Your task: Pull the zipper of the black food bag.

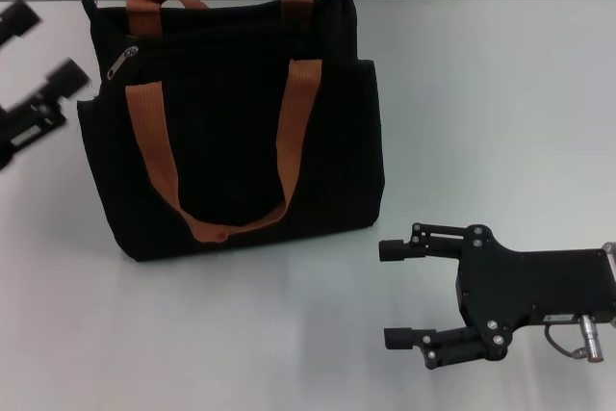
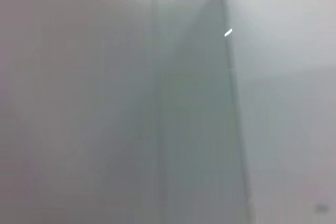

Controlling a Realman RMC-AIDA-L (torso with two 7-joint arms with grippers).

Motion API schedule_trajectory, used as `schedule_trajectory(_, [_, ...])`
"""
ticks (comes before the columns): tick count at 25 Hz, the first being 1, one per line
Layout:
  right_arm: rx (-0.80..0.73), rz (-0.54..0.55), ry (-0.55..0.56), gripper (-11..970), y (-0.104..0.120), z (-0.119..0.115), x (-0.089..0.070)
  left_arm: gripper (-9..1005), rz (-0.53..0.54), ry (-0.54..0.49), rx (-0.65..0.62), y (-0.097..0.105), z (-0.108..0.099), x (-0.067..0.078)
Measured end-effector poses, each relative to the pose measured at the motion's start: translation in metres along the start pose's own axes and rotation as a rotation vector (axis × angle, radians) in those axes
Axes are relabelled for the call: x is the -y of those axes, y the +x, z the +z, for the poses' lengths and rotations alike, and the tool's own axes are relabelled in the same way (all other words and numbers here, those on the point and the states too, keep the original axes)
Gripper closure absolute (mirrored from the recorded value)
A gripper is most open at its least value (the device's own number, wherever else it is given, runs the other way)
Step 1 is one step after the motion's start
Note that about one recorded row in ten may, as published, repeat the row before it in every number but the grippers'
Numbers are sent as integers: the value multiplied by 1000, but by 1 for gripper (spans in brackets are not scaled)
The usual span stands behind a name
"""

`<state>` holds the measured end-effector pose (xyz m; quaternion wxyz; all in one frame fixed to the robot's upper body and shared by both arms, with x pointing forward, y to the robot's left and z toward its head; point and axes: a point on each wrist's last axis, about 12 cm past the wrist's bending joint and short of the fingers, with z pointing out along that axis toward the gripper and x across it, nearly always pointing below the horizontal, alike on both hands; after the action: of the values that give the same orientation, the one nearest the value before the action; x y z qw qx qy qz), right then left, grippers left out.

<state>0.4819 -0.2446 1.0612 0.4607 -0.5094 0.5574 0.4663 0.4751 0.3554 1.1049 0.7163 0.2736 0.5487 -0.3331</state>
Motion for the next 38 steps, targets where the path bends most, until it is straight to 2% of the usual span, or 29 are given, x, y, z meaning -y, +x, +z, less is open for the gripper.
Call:
schedule_trajectory(2, [1,1,0,144,0,0,0,221,3,-11,-23,-1,-2,-5])
schedule_trajectory(5, [2,1,1,145,0,-1,-1,225,-5,-37,-167,-6,-12,-27])
schedule_trajectory(9, [2,0,-1,145,-1,0,1,230,-6,-14,-326,-7,-15,-42])
schedule_trajectory(13, [1,-5,-1,146,-2,0,2,236,-9,39,-409,0,-6,-41])
schedule_trajectory(20, [9,-8,2,147,-4,0,4,245,36,32,-504,23,23,-43])
schedule_trajectory(22, [10,-8,2,147,-4,0,4,248,40,34,-508,25,27,-43])
schedule_trajectory(23, [10,-8,2,148,-4,0,4,249,59,37,-503,27,36,-43])
schedule_trajectory(26, [13,-9,2,148,-5,1,5,253,92,20,-488,29,41,-43])
schedule_trajectory(36, [20,-13,7,149,-7,2,7,267,178,-36,-393,26,36,-40])
schedule_trajectory(37, [20,-13,7,150,-7,2,7,324,214,-81,-329,23,29,-37])
schedule_trajectory(38, [20,-15,6,150,-8,3,8,381,217,-83,-326,23,29,-37])
